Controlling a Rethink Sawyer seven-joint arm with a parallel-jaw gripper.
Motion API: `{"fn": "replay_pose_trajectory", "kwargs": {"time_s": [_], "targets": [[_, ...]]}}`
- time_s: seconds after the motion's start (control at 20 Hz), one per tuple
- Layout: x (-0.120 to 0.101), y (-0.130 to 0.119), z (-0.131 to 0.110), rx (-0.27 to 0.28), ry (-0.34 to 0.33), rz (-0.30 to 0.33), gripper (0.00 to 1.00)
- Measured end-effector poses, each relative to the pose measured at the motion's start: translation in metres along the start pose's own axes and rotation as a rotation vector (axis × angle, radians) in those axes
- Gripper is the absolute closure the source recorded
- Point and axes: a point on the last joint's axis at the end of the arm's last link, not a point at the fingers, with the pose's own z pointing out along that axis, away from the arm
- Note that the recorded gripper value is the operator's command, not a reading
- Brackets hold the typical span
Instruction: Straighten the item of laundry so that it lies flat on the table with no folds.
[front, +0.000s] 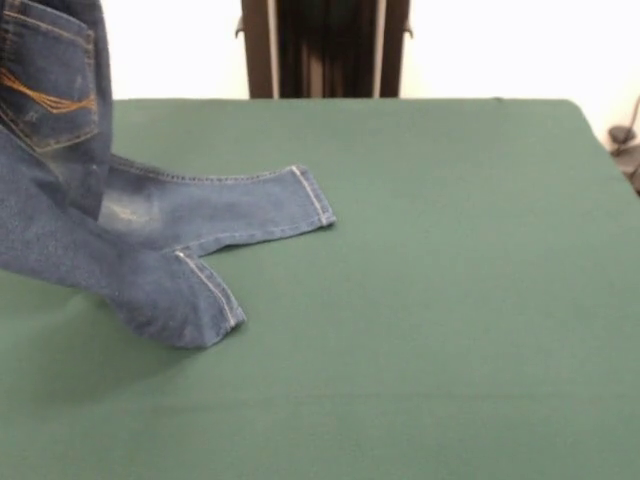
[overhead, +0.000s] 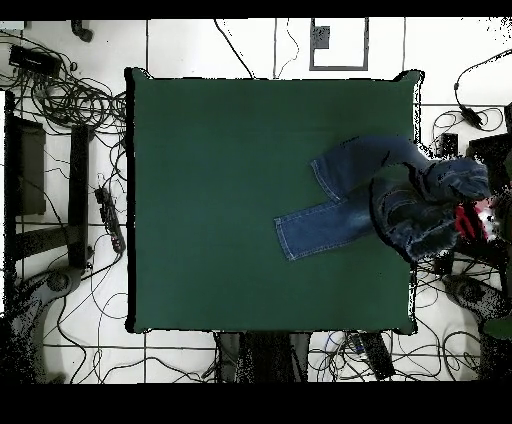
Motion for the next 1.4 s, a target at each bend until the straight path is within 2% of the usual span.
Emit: {"fn": "replay_pose_trajectory", "kwargs": {"time_s": [0.4, 0.7, 0.9, 1.1, 1.4], "targets": [[-0.026, 0.050, -0.001, -0.026, -0.018, -0.031, 1.00], [-0.052, 0.088, -0.014, 0.004, -0.016, -0.080, 1.00], [-0.071, 0.119, -0.019, 0.004, -0.013, -0.102, 1.00], [-0.093, 0.154, -0.027, -0.021, -0.020, -0.092, 1.00], [-0.118, 0.187, -0.047, -0.057, -0.055, -0.068, 1.00]]}}
